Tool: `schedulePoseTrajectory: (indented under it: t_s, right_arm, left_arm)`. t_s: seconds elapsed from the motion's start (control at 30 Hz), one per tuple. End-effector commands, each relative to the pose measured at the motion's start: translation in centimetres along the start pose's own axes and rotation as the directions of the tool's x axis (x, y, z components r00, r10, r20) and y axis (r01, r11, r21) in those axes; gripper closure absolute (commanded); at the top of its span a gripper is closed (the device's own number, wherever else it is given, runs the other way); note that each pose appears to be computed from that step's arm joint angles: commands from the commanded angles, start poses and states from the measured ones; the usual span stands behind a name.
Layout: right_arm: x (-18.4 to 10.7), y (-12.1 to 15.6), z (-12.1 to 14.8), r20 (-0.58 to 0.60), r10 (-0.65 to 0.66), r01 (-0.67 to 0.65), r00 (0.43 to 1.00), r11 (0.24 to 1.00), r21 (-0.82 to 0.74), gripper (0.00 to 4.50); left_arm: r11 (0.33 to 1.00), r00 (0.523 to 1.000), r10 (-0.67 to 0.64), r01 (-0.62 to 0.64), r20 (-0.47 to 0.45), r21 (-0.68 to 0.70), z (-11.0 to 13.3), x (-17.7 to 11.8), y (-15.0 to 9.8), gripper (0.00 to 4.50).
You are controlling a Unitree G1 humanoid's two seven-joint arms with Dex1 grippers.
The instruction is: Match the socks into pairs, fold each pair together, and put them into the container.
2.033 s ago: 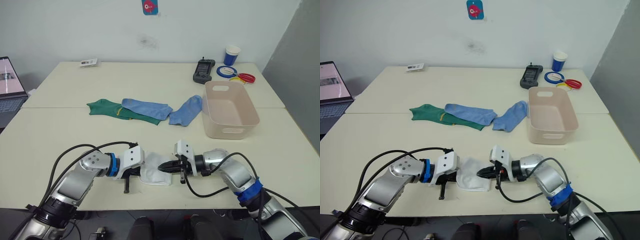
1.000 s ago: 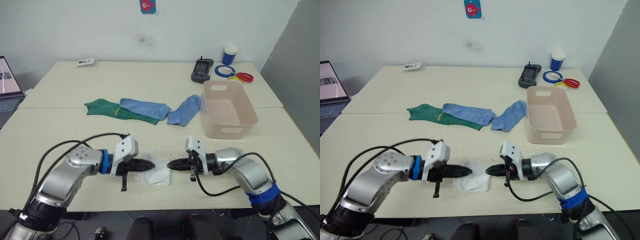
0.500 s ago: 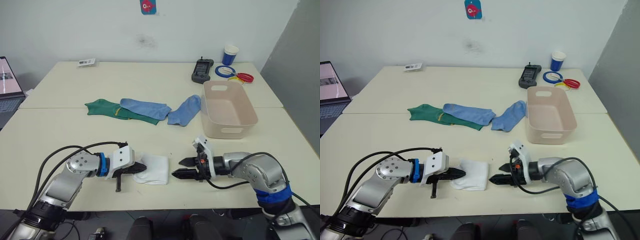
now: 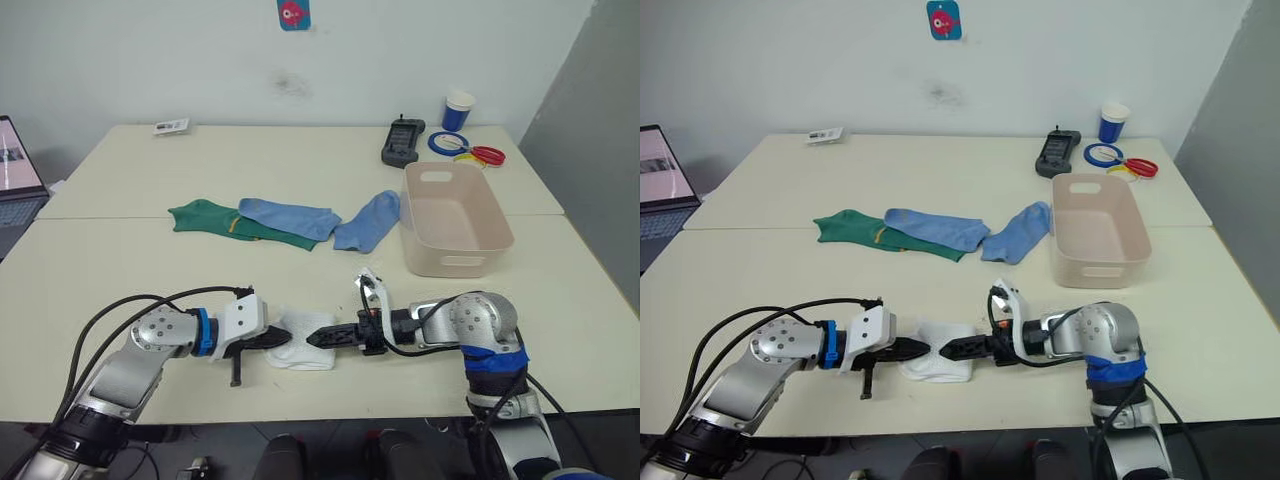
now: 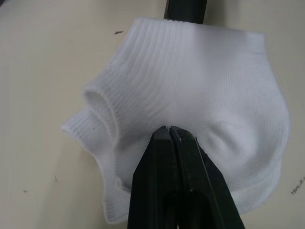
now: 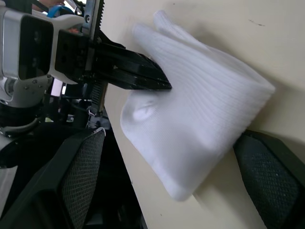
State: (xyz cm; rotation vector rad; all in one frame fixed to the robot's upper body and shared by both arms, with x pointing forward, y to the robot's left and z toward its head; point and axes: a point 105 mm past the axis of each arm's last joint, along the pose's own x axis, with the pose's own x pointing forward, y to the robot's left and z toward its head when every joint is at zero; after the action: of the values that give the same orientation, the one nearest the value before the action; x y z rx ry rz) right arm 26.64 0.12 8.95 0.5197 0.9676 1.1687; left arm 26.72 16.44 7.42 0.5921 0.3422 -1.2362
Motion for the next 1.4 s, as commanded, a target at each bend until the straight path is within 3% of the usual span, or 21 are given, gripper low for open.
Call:
schedulePoseTrajectory:
  t_s: [0.03,0.13,0.5,0.6,0.7,0.83,1.1,1.17,1.3,1.4]
  right_arm:
    - [0.5,0.3,0.4,-0.005,-0.004,0.004,1.000,1.000,0.009,0.04]
    - [0.8,0.2,0.6,-0.003,-0.011,0.011,1.000,1.000,0.015,0.62]
    - [1.1,-0.6,0.7,0.016,-0.053,0.053,0.998,0.998,0.017,4.47]
    - [0.8,-0.8,0.8,0.026,-0.055,0.055,0.998,0.998,0.018,4.47]
    - [0.2,-0.6,0.9,0.041,-0.057,0.057,0.998,0.998,0.000,4.50]
    - [-1.4,-0.5,1.9,0.095,-0.074,0.082,0.993,0.994,-0.076,4.50]
    - [-5.7,1.3,5.0,0.257,-0.111,0.185,0.960,0.941,-0.285,4.50]
    - [-6.2,2.1,5.5,0.286,-0.100,0.192,0.953,0.930,-0.314,4.50]
    - [-9.8,5.7,8.8,0.437,-0.057,0.274,0.898,0.849,-0.452,4.50]
    - [-12.2,6.5,10.8,0.529,-0.084,0.378,0.844,0.793,-0.477,4.50]
  left_arm:
    - [0.998,0.997,-0.032,0.028,-0.077,-0.061,-2.1,0.4,-1.1,4.50]
    - [0.998,0.997,-0.027,0.022,-0.076,-0.065,-2.0,0.3,-1.1,4.50]
    - [0.996,0.999,-0.033,0.029,-0.041,-0.084,-1.3,0.3,-1.0,4.50]
    - [0.992,0.999,-0.038,0.041,0.023,-0.123,-0.3,-0.1,-1.0,4.50]
    - [0.986,0.991,-0.006,0.029,0.133,-0.167,1.8,-1.2,-0.2,3.90]
    - [0.980,0.972,0.026,0.021,0.232,-0.198,4.5,-3.5,0.5,2.63]
    - [0.980,0.958,0.055,0.003,0.280,-0.200,8.5,-7.0,1.7,0.03]
    - [0.982,0.955,0.061,-0.005,0.292,-0.189,9.2,-7.2,2.1,0.03]
    - [0.987,0.883,0.134,-0.077,0.450,-0.142,14.9,-7.2,4.9,0.03]
    - [0.981,0.851,0.178,-0.114,0.495,-0.157,17.1,-6.6,6.3,0.03]
